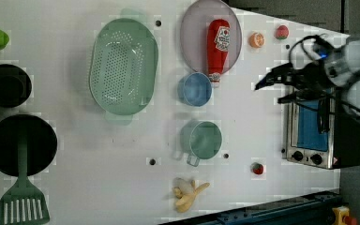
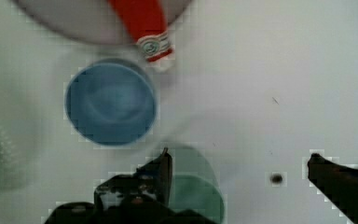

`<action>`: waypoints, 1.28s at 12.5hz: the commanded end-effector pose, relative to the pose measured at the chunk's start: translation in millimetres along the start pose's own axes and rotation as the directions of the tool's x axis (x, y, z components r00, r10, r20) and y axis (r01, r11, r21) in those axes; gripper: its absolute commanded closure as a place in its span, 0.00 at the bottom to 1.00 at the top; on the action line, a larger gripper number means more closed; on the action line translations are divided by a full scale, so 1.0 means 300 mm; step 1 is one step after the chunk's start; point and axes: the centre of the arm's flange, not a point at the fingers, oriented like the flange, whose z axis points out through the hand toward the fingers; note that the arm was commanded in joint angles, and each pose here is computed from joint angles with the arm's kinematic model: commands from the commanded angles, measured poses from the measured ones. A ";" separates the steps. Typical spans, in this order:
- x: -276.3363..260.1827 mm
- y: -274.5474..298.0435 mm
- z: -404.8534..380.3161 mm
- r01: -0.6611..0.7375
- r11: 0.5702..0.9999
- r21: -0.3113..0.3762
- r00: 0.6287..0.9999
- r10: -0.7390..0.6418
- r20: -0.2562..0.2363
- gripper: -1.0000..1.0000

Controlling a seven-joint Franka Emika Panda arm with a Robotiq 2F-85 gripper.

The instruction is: Pick ketchup from plate and place it on table.

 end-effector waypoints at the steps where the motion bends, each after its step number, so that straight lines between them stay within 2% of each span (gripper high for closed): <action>1: 0.063 -0.044 -0.009 0.224 0.974 0.035 0.969 -0.218 -0.118 0.00; 7: 0.213 -0.143 0.253 0.273 0.960 0.066 0.945 -0.255 -0.206 0.00; 11: 0.301 -0.193 0.374 0.354 0.935 0.014 0.898 -0.336 -0.283 0.00; 16: 0.365 -0.223 0.491 0.388 0.922 -0.005 0.859 -0.364 -0.359 0.00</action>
